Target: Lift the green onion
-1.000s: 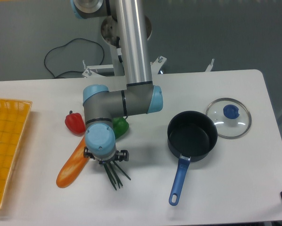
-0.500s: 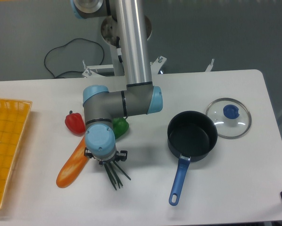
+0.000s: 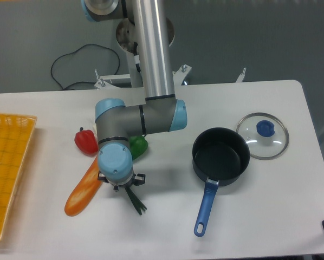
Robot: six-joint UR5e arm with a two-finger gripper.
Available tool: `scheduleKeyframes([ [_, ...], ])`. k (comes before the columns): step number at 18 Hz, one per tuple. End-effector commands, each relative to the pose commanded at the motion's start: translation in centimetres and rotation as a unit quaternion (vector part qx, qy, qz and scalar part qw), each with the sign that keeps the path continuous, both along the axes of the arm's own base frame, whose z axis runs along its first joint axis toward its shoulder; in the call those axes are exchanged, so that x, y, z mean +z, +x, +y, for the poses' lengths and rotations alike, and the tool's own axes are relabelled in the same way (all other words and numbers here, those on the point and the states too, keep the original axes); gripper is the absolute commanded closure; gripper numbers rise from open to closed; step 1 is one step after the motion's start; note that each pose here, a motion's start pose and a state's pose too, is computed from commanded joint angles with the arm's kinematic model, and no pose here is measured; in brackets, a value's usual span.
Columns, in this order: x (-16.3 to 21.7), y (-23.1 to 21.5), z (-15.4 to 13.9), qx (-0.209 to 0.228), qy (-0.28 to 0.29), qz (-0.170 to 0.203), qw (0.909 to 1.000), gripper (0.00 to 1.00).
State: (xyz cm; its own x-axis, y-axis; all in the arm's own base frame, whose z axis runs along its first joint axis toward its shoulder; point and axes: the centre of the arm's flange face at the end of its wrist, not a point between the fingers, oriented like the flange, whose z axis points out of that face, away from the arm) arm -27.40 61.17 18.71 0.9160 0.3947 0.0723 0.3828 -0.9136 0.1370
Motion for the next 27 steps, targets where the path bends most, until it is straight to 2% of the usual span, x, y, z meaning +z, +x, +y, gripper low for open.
scheduleKeyframes([
  [4,0.6,-0.2,0.3,0.0,0.004,0.004,1.0,0.91],
  [12,1.6,-0.1,-0.2,0.004,-0.008,-0.005,0.9999,0.93],
  [16,2.6,0.4,-0.4,0.03,-0.014,-0.003,0.9994,0.93],
  [19,4.2,1.2,-0.2,0.029,-0.007,0.002,0.9996,0.93],
  [24,7.0,1.0,0.5,0.006,0.006,0.011,0.9999,0.92],
  [27,9.2,0.6,0.5,-0.051,0.026,0.014,0.9983,0.92],
])
